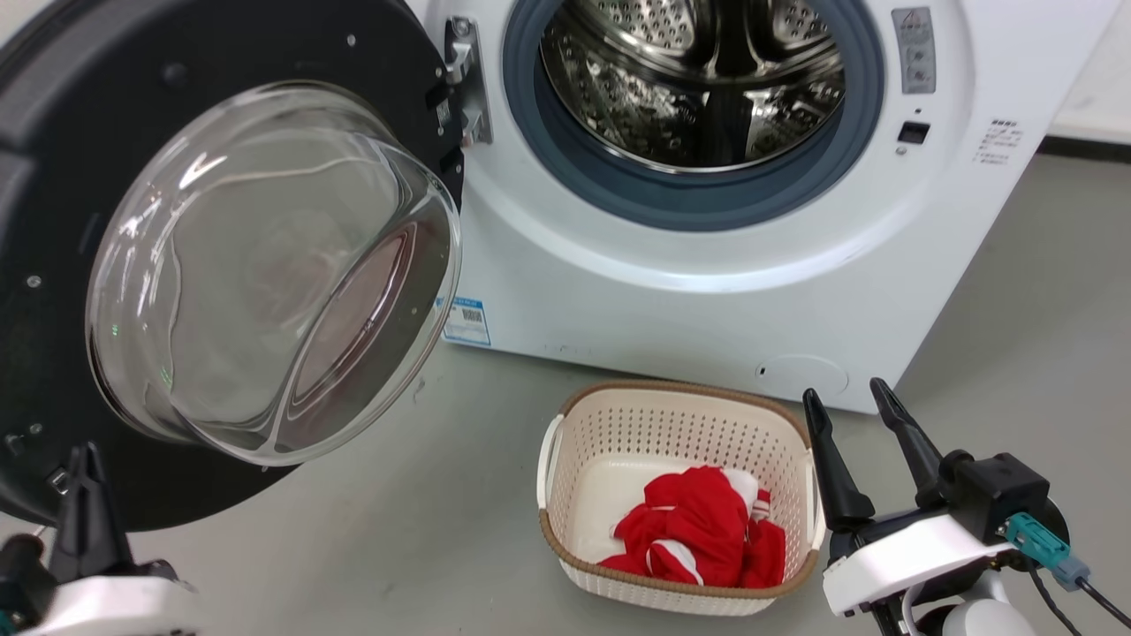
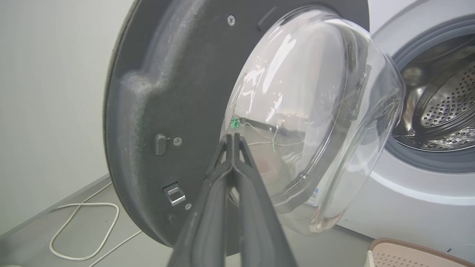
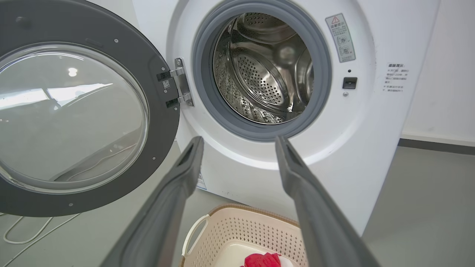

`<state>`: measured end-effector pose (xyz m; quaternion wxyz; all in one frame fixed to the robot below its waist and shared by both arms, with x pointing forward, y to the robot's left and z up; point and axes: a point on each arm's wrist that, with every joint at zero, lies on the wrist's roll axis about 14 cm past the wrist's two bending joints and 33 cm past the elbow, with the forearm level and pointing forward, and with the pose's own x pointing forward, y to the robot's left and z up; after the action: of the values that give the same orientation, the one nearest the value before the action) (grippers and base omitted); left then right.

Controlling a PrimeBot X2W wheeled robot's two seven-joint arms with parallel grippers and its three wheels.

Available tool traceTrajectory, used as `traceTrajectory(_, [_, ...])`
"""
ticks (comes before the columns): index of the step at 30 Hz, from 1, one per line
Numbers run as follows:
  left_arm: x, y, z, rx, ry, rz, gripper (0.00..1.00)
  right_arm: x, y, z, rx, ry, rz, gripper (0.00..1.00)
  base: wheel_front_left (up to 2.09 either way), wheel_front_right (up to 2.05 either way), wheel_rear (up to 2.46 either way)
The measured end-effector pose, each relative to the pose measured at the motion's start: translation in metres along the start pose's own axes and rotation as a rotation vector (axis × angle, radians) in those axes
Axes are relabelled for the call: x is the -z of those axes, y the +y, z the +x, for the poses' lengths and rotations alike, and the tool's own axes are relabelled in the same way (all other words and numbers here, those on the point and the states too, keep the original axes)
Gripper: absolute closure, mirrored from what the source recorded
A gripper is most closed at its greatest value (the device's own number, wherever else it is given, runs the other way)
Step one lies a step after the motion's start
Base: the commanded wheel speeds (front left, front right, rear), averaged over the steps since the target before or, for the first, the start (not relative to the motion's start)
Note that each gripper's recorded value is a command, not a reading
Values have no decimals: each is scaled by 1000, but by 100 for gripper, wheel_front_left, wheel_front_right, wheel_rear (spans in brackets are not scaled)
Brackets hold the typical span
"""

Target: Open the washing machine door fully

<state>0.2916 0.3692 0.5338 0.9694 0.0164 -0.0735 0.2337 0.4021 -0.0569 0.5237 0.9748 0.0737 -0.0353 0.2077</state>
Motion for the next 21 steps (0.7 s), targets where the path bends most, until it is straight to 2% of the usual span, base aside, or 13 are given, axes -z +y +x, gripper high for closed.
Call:
traceTrajectory(1, [-1, -3, -4, 7, -3, -11, 81, -2, 0, -2, 2, -5, 0, 0, 0, 0, 0])
traceTrajectory(2, [-4, -10, -10, 19, -15, -27, 16, -5, 0, -4, 5, -14, -3, 0, 0, 0, 0])
traceTrajectory(3, [-4, -10, -10, 19, -15, -27, 0, -5, 0, -4, 5, -14, -3, 0, 0, 0, 0])
traceTrajectory(9, [-10, -44, -22, 99, -39, -65, 0, -13, -9, -13, 37, -37, -19, 0, 0, 0, 0])
traceTrajectory(10, [-14, -64, -21, 155, -49, -81, 0, -17, -10, -15, 41, -46, -36, 0, 0, 0, 0])
traceTrajectory(21, [-21, -152, -12, 393, -66, -125, 0, -28, -39, -38, 143, -62, -81, 0, 0, 0, 0])
